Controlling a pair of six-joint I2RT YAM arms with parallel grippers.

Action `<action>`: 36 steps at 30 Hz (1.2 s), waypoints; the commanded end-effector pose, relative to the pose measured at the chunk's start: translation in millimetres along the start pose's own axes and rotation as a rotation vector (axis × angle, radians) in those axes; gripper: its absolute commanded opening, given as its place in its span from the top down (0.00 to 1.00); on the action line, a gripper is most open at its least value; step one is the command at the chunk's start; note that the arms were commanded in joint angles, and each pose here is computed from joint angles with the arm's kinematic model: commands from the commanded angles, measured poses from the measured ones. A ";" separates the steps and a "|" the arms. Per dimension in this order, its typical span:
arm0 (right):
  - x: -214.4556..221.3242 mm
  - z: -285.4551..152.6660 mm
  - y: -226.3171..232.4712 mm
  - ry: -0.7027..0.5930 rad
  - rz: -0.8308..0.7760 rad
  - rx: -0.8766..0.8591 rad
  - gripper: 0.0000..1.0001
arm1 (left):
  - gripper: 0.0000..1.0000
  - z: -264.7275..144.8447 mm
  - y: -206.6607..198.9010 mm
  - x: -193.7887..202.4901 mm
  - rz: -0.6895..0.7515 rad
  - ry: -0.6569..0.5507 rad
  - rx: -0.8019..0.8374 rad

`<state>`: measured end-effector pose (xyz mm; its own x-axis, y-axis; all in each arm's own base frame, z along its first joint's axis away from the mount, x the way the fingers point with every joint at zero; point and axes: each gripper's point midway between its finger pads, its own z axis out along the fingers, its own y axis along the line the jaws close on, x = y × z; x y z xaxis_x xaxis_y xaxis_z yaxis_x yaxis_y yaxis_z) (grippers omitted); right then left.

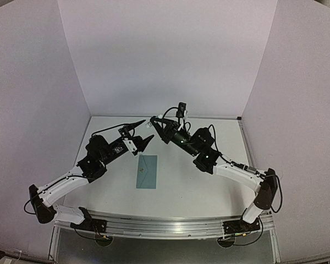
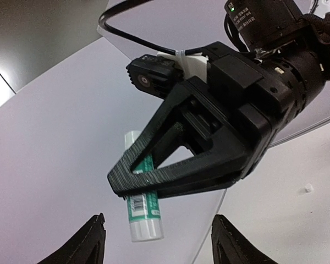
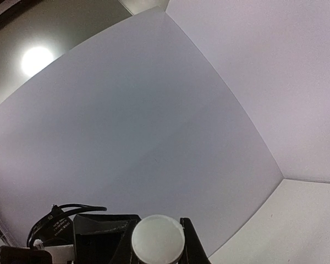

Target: Place the letter into the envelope and seal it

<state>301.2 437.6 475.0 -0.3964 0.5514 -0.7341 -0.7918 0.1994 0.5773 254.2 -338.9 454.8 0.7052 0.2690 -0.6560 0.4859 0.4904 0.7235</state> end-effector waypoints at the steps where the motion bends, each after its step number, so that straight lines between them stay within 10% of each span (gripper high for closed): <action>1: -15.2 7.7 17.0 -0.051 0.042 -0.064 1.00 | 0.45 1.8 31.9 -23.4 0.064 -0.062 -0.119; 20: -9.4 8.3 27.6 -0.018 0.072 -0.108 1.00 | 0.76 13.5 31.2 -11.7 0.064 0.000 -0.106; 31: -9.1 9.7 34.2 -0.006 0.085 -0.134 1.00 | 0.77 18.3 26.5 -2.4 0.064 0.038 -0.088; 36: -8.1 9.1 32.0 -0.008 0.082 -0.125 1.00 | 0.98 16.2 31.1 -9.8 0.063 0.011 -0.101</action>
<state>296.2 447.9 478.1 -0.4680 0.5492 -0.6924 -0.7804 0.1108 0.6153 275.3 -342.7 465.7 0.7094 0.3366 -0.6192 0.4016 0.5289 0.7476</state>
